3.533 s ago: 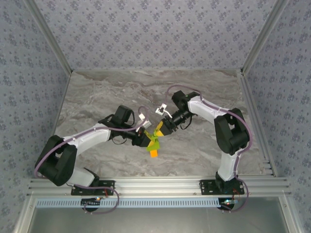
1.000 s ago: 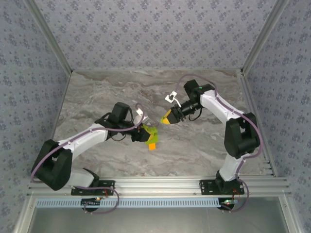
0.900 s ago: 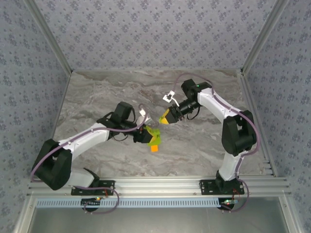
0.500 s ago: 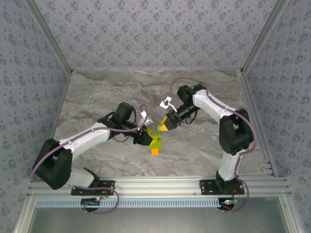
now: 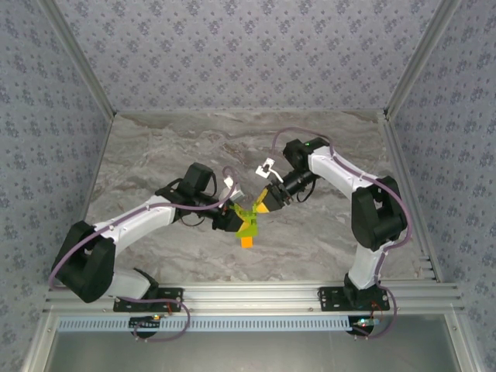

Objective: Assemble a carrot with lego

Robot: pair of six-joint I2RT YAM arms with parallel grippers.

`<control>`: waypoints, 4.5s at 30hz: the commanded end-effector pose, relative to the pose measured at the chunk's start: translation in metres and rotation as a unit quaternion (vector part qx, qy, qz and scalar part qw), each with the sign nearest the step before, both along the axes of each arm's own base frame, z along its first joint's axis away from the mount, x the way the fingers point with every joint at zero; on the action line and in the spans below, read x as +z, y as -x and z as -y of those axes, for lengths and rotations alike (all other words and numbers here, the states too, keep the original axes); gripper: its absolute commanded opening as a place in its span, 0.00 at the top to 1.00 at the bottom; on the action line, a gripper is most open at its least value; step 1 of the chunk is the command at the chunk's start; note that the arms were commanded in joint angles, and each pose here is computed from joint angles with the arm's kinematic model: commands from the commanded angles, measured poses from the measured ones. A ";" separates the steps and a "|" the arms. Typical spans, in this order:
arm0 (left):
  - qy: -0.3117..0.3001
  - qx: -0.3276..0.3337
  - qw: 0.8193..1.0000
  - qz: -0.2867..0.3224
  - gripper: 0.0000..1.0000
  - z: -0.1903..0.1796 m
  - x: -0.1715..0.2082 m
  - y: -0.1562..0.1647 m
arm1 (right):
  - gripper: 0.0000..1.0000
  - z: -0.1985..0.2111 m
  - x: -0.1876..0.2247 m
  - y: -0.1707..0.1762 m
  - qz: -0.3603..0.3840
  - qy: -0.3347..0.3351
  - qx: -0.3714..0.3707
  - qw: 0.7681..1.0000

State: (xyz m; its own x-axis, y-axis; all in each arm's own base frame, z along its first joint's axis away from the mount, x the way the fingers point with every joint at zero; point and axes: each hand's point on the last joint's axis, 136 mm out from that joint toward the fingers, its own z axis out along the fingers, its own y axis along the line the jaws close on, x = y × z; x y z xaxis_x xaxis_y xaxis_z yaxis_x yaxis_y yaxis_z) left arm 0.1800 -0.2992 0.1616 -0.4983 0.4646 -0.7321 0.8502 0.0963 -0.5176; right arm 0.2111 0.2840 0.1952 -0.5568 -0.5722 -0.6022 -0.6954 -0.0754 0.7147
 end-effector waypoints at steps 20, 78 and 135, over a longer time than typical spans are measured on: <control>0.019 0.015 0.999 0.026 0.83 -0.003 0.014 -0.012 | 0.88 0.000 -0.016 0.015 -0.005 0.031 0.001 1.000; 0.032 0.152 0.985 0.074 0.83 -0.038 0.022 -0.071 | 0.90 -0.003 -0.053 0.054 -0.076 0.040 0.017 0.996; -0.043 0.275 0.937 0.212 0.77 -0.006 -0.009 -0.088 | 0.09 0.061 -0.003 -0.073 0.180 0.063 -0.351 0.917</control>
